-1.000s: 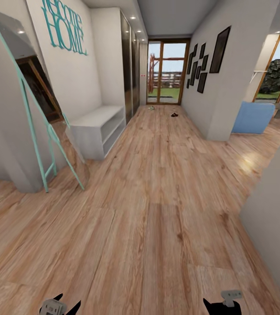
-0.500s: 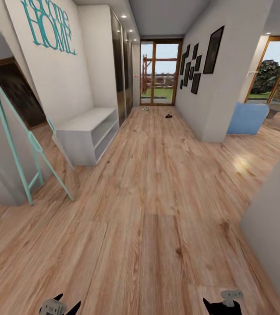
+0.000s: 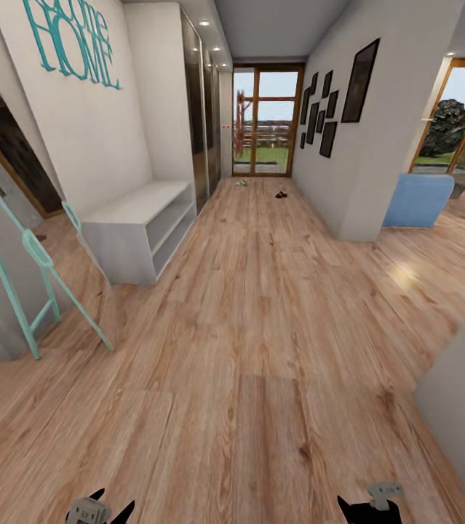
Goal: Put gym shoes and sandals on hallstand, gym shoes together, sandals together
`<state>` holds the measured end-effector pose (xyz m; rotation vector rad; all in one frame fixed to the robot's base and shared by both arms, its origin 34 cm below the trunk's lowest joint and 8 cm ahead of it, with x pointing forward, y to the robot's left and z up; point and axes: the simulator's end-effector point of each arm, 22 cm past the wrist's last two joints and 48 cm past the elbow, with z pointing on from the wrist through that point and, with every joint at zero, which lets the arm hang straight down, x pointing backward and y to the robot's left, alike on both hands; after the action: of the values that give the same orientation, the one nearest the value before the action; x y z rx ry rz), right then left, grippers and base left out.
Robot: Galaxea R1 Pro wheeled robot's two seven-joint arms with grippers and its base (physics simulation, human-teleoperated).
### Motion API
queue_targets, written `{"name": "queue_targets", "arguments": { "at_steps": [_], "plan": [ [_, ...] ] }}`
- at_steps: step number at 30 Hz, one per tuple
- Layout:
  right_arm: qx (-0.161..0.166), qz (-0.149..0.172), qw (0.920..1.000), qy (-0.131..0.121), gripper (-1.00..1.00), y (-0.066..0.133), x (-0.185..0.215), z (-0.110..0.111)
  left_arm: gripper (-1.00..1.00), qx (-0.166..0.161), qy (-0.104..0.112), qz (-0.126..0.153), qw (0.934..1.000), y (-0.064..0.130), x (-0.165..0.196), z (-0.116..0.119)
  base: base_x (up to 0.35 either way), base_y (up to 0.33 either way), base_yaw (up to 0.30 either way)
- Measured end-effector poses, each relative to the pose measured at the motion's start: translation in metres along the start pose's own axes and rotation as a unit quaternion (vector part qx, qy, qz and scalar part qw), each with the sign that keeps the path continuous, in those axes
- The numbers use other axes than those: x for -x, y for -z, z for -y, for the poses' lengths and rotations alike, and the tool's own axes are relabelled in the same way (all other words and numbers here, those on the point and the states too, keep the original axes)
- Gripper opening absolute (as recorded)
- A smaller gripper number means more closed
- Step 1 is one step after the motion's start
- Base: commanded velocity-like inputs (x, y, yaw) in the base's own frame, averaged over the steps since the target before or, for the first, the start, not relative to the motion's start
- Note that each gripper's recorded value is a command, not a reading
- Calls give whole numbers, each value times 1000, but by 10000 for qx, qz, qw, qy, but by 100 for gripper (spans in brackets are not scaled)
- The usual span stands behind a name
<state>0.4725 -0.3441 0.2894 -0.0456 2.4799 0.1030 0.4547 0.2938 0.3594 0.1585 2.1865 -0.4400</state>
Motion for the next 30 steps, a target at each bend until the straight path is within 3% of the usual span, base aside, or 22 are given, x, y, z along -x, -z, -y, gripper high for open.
{"name": "queue_targets", "arguments": {
  "at_steps": [30],
  "plan": [
    [1,-2,10000,1,100,0,0,0,100,-2,37,-37,10000,0,-5,1,337,0,0]
  ]
}}
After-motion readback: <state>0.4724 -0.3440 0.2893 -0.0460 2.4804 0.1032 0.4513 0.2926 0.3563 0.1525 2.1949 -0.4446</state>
